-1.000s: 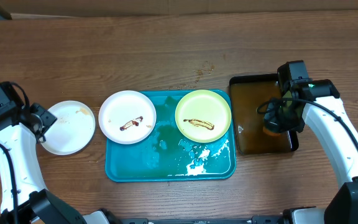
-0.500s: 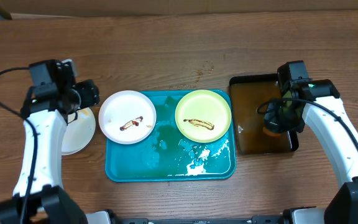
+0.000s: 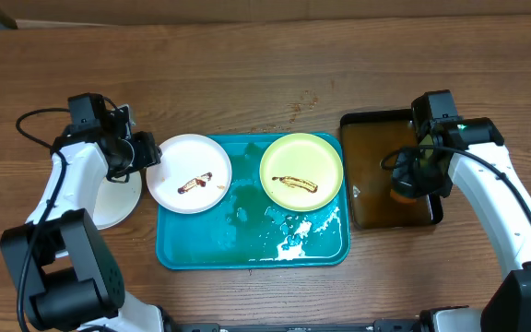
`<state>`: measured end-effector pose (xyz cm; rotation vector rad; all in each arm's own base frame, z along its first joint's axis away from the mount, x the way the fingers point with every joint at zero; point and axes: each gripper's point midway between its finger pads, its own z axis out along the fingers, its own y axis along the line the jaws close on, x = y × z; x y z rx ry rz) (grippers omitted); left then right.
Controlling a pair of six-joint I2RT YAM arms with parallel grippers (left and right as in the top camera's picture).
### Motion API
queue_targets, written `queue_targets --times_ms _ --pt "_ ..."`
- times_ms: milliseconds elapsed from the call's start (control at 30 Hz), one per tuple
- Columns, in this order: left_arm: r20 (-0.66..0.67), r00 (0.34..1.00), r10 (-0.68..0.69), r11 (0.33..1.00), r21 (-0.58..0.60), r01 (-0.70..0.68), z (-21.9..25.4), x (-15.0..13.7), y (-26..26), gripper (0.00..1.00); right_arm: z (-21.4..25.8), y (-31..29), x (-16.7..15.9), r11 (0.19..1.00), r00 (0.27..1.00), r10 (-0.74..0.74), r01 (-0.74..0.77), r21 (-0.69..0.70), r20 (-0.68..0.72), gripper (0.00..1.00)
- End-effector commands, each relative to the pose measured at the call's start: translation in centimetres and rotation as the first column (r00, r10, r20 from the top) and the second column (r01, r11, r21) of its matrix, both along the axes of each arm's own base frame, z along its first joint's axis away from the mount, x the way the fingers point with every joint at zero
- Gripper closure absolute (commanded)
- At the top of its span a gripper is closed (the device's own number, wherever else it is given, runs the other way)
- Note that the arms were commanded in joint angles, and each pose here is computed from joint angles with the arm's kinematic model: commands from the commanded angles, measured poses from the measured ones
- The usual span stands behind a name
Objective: Clean dirty plates on tray and stack at the side
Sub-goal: 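Move left gripper to the back white plate and grip its rim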
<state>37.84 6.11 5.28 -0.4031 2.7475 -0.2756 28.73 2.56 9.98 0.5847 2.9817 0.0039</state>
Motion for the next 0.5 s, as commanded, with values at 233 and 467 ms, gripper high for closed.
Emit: queue_targets --times_ms 233,467 --pt "-0.097 0.995 -0.036 0.998 -0.047 0.032 -2.6 -1.0 -1.1 0.57 -0.1 0.1 0.0 1.0 1.0 0.003 -0.003 0.005 -0.001 0.96" --pt "-0.095 0.994 -0.055 0.993 -0.108 0.045 -2.4 -1.1 -2.1 0.89 0.0 0.1 0.1 1.0 1.0 0.003 -0.003 0.005 0.003 0.96"
